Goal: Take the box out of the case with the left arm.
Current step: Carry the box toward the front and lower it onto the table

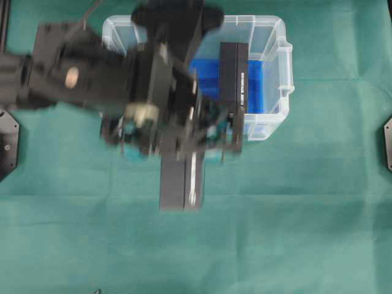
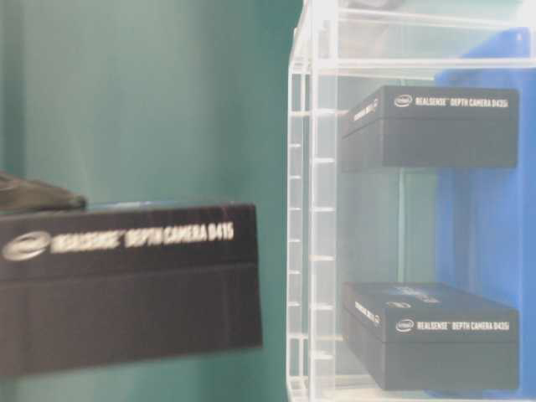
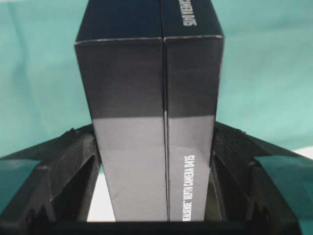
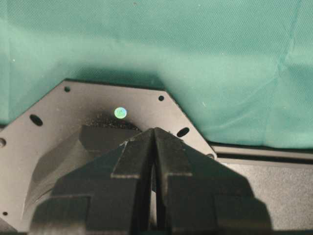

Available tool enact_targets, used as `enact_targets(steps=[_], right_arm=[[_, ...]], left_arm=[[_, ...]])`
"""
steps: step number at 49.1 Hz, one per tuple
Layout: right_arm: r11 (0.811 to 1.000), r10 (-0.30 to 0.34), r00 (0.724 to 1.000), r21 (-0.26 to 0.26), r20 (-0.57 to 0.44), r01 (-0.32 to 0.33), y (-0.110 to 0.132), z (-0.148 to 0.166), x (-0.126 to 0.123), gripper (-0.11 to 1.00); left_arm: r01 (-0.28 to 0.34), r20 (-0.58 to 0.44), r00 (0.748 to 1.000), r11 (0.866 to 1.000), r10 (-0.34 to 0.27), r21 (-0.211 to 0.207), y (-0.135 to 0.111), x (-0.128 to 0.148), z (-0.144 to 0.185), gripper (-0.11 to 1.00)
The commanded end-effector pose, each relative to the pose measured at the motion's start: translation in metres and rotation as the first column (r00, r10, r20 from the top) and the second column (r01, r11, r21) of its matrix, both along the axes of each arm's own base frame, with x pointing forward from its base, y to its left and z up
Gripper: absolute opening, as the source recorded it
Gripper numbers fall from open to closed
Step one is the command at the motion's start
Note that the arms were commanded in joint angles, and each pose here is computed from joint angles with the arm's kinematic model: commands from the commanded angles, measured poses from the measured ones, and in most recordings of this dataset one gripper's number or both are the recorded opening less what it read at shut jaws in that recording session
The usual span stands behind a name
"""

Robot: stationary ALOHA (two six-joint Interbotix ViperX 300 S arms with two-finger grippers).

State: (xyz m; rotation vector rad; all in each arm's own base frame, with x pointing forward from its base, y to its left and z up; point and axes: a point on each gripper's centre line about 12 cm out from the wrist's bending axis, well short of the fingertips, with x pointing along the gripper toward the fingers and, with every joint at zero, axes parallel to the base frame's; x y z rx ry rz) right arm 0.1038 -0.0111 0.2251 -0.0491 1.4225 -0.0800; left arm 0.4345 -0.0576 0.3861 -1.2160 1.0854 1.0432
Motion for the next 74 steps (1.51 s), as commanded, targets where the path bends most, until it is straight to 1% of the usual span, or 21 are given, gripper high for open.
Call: enact_targets(steps=[1,5,10,17,23,27,32,42,45,50,54,60,65,70,74], right_arm=[[1.000,-0.005,1.000,0.000,0.020,0.005,0.000,0.007,0.003,-0.01],[1.000,-0.005,1.000,0.002,0.023,0.005,0.000,0.008,0.003,-0.01],[1.000,-0.005,1.000,0.002,0.023,0.005,0.000,0.008,0.003,-0.01],[1.000,-0.005,1.000,0.002,0.022,0.005,0.000,0.007,0.003,-0.01],[1.000,-0.005,1.000,0.000,0.022,0.005,0.000,0.007,0.003,-0.01],[1.000,-0.005,1.000,0.000,0.020,0.005,0.000,0.007,0.003,-0.01],[1.000,-0.005,1.000,0.000,0.020,0.005,0.000,0.007,0.003,-0.01],[1.000,-0.005,1.000,0.002,0.022,0.005,0.000,0.007,0.003,-0.01],[1.000,-0.005,1.000,0.000,0.022,0.005,0.000,0.007,0.003,-0.01],[1.000,-0.005,1.000,0.000,0.022,0.005,0.000,0.007,0.003,-0.01],[1.000,-0.005,1.000,0.000,0.020,0.005,0.000,0.007,0.003,-0.01],[1.000,-0.005,1.000,0.000,0.022,0.005,0.000,0.008,0.003,-0.01],[1.000,-0.005,1.000,0.000,0.020,0.005,0.000,0.007,0.003,-0.01],[1.000,-0.005,1.000,0.000,0.020,0.005,0.000,0.007,0.003,-0.01],[1.000,-0.005,1.000,0.000,0.022,0.005,0.000,0.008,0.003,-0.01]], left_arm=[[0.002,0.059,0.998,1.000,-0.001,-0.015,-0.015,-0.014,0.023,0.61],[-0.008,0.057,0.998,1.000,0.009,-0.026,-0.030,-0.016,0.023,0.61],[-0.017,0.055,0.998,0.999,0.018,-0.032,-0.041,-0.018,0.021,0.61],[-0.020,0.057,0.998,1.000,0.021,-0.024,-0.041,-0.019,0.020,0.61],[-0.031,0.052,0.998,1.000,0.031,-0.002,-0.037,-0.019,0.017,0.61],[-0.039,0.035,0.999,0.999,0.038,0.009,-0.034,-0.020,0.007,0.61],[-0.046,0.028,0.999,0.999,0.046,0.013,-0.029,-0.017,-0.010,0.61],[-0.051,0.097,0.994,0.999,0.051,-0.004,-0.020,-0.011,-0.054,0.61],[-0.064,0.111,0.992,0.998,0.065,-0.014,-0.018,-0.012,-0.067,0.61],[-0.102,0.096,0.990,0.995,0.103,-0.020,-0.012,-0.021,-0.095,0.61],[-0.116,0.090,0.989,0.993,0.118,-0.023,-0.009,-0.024,-0.117,0.61],[-0.107,0.136,0.984,0.993,0.113,-0.048,-0.011,-0.020,-0.149,0.61],[-0.098,0.173,0.979,0.993,0.107,-0.060,-0.011,-0.015,-0.165,0.61],[-0.093,0.170,0.980,0.994,0.101,-0.055,-0.007,-0.013,-0.171,0.61],[-0.076,0.164,0.983,0.996,0.083,-0.045,-0.004,-0.014,-0.174,0.61]])
